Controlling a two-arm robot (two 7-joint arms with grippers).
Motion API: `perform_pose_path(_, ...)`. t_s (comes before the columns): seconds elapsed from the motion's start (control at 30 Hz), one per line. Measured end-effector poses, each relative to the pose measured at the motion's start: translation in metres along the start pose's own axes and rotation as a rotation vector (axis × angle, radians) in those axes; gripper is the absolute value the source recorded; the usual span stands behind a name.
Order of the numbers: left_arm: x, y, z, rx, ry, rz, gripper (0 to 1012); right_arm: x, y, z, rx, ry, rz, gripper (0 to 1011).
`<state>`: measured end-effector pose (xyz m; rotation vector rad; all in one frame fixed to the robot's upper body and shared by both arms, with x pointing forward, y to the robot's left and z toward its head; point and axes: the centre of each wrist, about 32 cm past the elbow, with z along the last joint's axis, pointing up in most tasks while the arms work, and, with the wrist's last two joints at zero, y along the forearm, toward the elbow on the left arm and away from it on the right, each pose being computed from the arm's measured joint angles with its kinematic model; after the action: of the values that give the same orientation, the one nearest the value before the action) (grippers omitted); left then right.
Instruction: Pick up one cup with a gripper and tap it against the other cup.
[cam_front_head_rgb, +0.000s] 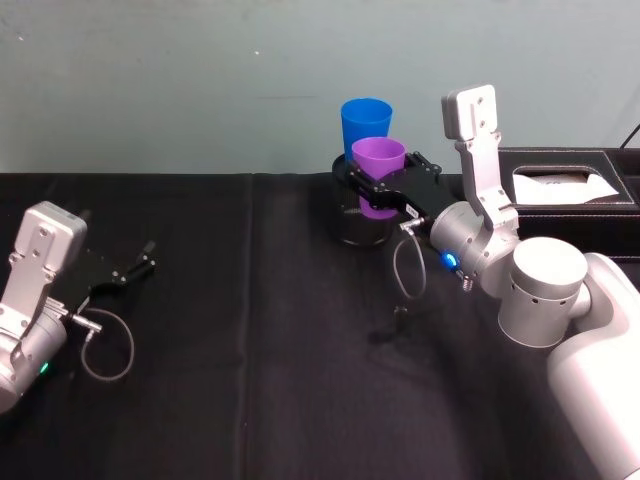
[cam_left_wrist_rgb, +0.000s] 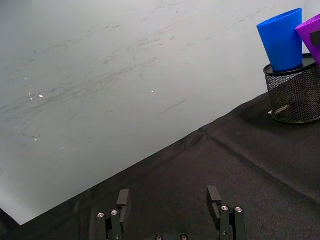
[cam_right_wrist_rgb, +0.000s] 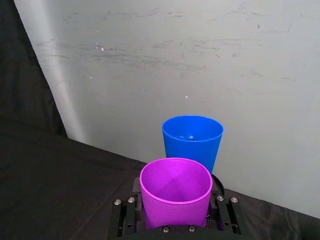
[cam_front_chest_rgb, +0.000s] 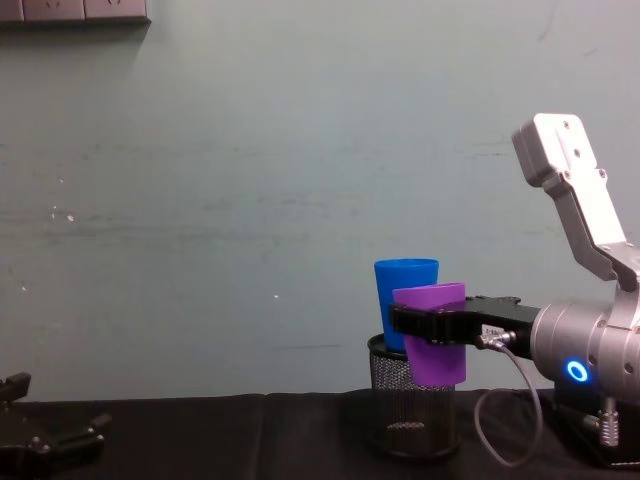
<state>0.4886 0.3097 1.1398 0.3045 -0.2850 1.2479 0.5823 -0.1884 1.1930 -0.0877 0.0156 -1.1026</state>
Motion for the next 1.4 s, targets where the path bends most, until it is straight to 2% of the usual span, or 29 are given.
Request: perform_pose_path(1.4,0.0000,0.0000,0.0000,0.000,0.000,0.000,1000,0.0000,0.0000,0.0000,0.000,0.000,0.000,723)
